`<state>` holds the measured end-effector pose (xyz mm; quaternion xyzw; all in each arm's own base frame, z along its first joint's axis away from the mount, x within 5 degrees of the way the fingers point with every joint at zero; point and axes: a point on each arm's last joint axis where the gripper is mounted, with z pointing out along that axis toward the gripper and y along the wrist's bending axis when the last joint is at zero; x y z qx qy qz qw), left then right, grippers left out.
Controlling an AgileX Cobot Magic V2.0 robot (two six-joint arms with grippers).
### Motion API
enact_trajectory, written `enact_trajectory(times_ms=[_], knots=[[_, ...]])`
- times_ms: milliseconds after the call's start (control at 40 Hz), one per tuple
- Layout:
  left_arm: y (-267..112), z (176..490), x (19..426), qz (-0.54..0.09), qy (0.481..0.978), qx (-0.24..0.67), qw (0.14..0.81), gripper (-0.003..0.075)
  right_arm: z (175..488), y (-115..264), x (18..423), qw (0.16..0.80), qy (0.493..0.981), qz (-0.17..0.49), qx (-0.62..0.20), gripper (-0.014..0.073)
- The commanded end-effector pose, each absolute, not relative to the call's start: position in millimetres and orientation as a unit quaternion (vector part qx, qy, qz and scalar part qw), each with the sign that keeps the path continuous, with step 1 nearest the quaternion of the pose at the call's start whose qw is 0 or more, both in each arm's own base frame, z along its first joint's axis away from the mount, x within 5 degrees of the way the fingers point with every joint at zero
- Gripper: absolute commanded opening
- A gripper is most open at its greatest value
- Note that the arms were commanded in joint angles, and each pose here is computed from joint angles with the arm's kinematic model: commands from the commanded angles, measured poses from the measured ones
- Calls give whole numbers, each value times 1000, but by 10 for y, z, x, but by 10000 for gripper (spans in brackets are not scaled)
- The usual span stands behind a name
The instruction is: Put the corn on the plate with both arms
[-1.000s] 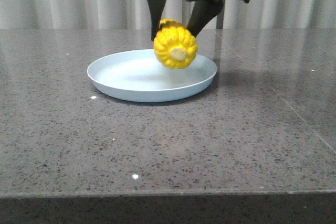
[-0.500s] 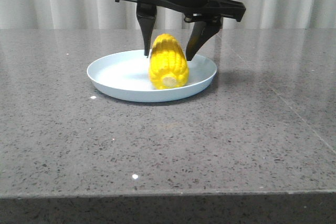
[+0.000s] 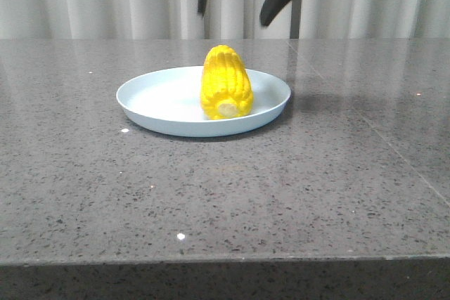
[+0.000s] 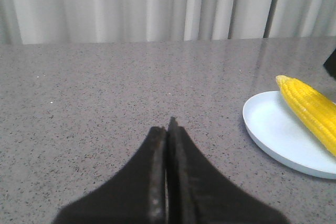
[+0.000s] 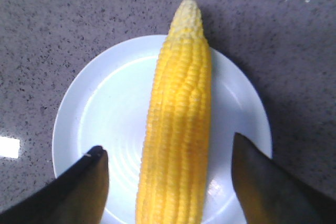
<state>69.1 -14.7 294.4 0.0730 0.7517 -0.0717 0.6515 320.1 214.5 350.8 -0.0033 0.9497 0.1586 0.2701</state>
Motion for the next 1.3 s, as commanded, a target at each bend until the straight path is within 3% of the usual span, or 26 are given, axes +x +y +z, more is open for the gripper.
enact_trajectory(times_ms=[0, 350, 500, 700, 975, 1275], knots=[[-144, 3105, 697, -73, 718, 68, 689, -13, 3953, 1897, 3094, 330, 929, 168, -8, 415], [-144, 3105, 697, -73, 718, 68, 689, -13, 4046, 1083, 3046, 288, 951, 92, 61, -76], [-144, 3105, 697, -73, 718, 68, 689, -13, 4055, 776, 2857, 301, 949, 72, 56, -60], [-144, 3105, 697, -73, 718, 68, 689, -13, 4006, 556, 2381, 366, 929, 43, 21, -60], [-144, 3105, 697, -73, 718, 68, 689, -13, 3625, 301, 1614, 485, 874, 32, -14, -60], [-144, 3105, 697, -73, 718, 68, 689, -13, 3205, 163, 926, 614, 784, 78, -33, -60]])
